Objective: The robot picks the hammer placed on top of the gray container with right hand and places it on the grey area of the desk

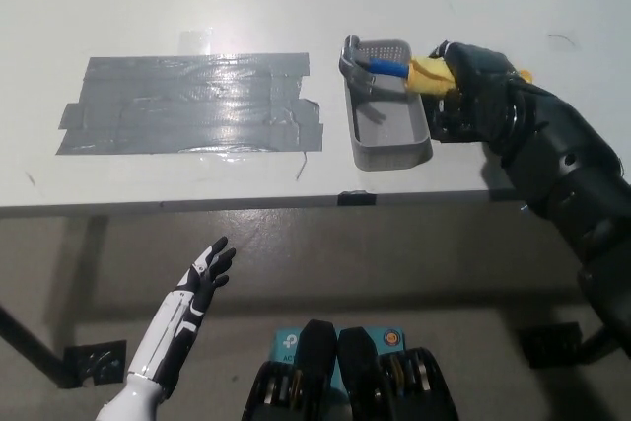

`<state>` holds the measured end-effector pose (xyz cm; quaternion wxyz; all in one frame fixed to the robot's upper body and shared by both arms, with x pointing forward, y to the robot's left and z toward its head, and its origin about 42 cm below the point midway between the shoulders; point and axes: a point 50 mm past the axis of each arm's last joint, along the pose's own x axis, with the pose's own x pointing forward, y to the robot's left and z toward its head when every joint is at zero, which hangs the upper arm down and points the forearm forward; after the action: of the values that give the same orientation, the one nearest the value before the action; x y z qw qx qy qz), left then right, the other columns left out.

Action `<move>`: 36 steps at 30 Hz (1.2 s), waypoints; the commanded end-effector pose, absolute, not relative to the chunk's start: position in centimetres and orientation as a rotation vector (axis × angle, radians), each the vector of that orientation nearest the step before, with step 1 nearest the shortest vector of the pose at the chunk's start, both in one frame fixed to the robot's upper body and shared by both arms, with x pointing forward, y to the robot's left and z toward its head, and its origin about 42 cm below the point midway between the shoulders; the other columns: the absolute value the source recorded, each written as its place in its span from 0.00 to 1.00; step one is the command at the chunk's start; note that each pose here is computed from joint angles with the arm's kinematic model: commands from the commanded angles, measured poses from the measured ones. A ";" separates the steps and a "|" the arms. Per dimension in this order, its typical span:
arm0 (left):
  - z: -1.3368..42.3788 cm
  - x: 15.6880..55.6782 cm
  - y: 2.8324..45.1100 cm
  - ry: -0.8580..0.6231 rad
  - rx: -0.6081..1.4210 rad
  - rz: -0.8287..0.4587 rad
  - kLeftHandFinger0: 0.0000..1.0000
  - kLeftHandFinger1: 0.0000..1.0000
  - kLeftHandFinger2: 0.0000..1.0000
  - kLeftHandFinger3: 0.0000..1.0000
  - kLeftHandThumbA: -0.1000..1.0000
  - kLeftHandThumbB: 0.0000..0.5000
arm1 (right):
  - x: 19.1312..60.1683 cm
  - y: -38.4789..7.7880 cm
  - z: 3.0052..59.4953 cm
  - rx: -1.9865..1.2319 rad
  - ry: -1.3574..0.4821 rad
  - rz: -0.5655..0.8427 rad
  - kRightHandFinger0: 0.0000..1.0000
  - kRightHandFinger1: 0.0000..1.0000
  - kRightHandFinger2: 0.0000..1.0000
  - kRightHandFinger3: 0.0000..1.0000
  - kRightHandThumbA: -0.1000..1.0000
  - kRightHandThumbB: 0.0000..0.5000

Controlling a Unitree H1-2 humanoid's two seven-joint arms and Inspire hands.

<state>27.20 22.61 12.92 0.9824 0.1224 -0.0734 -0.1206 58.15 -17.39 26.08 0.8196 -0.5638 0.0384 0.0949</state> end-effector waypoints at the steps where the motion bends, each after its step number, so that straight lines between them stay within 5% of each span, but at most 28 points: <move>1: 14.7 27.7 22.9 -0.219 0.278 -0.283 1.00 1.00 1.00 1.00 1.00 0.34 | 59.7 -14.3 37.9 -1.060 -0.361 -0.012 0.00 0.41 0.87 0.87 0.00 0.20; 2: 14.7 27.8 22.8 -0.214 0.278 -0.283 1.00 1.00 1.00 1.00 1.00 0.36 | 59.7 -14.1 38.9 -1.051 -0.386 -0.016 0.00 0.46 0.88 1.00 0.00 0.19; 6: 14.8 27.7 22.8 -0.214 0.273 -0.280 1.00 1.00 1.00 1.00 1.00 0.35 | 59.7 -13.6 41.4 -1.037 -0.435 -0.028 0.00 0.51 0.84 0.95 0.00 0.19; 14: 14.7 27.6 22.8 -0.217 0.278 -0.289 1.00 1.00 1.00 1.00 1.00 0.32 | 59.5 -11.6 43.2 -1.065 -0.482 -0.024 0.03 0.56 0.94 1.00 0.00 0.29; 20: 14.7 27.5 22.6 -0.216 0.276 -0.290 1.00 1.00 1.00 1.00 1.00 0.34 | 58.7 -6.8 42.3 -1.108 -0.524 0.047 0.00 0.48 0.79 0.87 0.00 0.37; 29: 14.8 27.2 22.5 -0.220 0.276 -0.296 1.00 1.00 1.00 1.00 1.00 0.32 | 56.2 1.1 39.7 -1.140 -0.541 0.161 0.00 0.36 0.83 0.83 0.00 0.35; 34: 15.0 27.0 22.4 -0.216 0.263 -0.303 1.00 1.00 1.00 1.00 1.00 0.34 | 55.2 3.9 39.2 -1.121 -0.517 0.227 0.00 0.32 0.75 0.61 0.00 0.45; 35: 15.0 26.9 22.5 -0.220 0.265 -0.305 1.00 1.00 1.00 1.00 1.00 0.36 | 54.7 4.9 39.1 -1.125 -0.514 0.247 0.00 0.31 0.75 0.62 0.00 0.45; 36: 15.0 26.9 22.5 -0.224 0.266 -0.305 1.00 1.00 1.00 1.00 1.00 0.35 | 54.5 5.5 39.0 -1.131 -0.507 0.258 0.03 0.38 0.84 0.83 0.00 0.53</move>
<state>27.07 22.60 13.87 0.9784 0.1291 -0.0884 -0.1353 55.15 1.98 32.59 0.8169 -0.5353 -0.1680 0.1338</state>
